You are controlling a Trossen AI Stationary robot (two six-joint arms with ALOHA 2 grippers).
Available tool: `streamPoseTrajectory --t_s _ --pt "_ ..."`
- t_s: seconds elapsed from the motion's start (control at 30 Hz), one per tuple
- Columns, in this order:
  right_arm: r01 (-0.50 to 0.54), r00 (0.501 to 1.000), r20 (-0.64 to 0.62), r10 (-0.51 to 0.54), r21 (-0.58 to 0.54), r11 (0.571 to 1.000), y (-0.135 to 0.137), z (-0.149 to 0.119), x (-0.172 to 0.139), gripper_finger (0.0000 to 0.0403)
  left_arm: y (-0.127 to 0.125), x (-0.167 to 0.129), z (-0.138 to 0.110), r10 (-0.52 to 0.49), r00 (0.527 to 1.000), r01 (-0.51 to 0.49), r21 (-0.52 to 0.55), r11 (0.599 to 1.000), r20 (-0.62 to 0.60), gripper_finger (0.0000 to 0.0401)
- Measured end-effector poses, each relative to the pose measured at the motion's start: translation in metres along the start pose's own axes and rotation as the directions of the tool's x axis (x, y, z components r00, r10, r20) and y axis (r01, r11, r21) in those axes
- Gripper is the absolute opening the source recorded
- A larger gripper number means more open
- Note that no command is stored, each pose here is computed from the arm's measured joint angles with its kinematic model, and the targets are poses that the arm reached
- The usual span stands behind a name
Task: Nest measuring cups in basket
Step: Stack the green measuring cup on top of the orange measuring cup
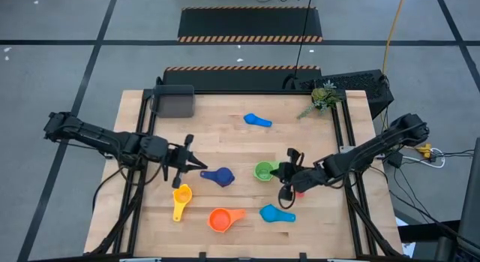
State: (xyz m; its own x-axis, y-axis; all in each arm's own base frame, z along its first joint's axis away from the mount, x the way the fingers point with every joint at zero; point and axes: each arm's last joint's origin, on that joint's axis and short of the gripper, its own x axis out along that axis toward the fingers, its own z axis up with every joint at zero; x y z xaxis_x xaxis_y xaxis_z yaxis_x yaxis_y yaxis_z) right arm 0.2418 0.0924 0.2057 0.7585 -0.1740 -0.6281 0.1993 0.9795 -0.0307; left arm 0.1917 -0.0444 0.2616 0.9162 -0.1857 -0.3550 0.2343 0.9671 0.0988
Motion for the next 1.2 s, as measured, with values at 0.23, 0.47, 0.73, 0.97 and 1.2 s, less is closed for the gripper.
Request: streamPoseTrajectory --t_s 0.23,0.47,0.73,0.97,1.2 --pt "0.011 0.998 -0.054 -0.012 -0.015 1.000 0.000 -0.006 0.008 0.0058 0.000 -0.001 0.001 0.002 1.000 -0.002 -0.014 1.000 0.011 0.0019" --pt "0.097 0.991 -0.091 -0.099 -0.018 0.995 -0.014 -0.007 0.014 0.0158 0.000 -0.001 0.003 0.004 1.000 -0.004 -0.001 1.000 0.028 0.0019" --pt "0.237 0.963 -0.131 -0.234 0.006 0.972 -0.031 -0.023 0.025 0.0234 0.000 -0.001 0.003 0.004 1.000 -0.003 -0.019 1.000 0.027 0.0019" --pt "0.342 0.934 -0.138 -0.330 0.077 0.936 -0.050 -0.025 0.031 0.0237 -0.002 -0.001 0.003 0.005 1.000 -0.004 -0.017 1.000 0.027 0.0019" --pt "0.366 0.925 -0.148 -0.351 0.097 0.925 -0.057 -0.024 0.033 0.0236 -0.001 -0.001 0.004 0.018 0.999 -0.018 -0.018 1.000 0.042 0.0019"
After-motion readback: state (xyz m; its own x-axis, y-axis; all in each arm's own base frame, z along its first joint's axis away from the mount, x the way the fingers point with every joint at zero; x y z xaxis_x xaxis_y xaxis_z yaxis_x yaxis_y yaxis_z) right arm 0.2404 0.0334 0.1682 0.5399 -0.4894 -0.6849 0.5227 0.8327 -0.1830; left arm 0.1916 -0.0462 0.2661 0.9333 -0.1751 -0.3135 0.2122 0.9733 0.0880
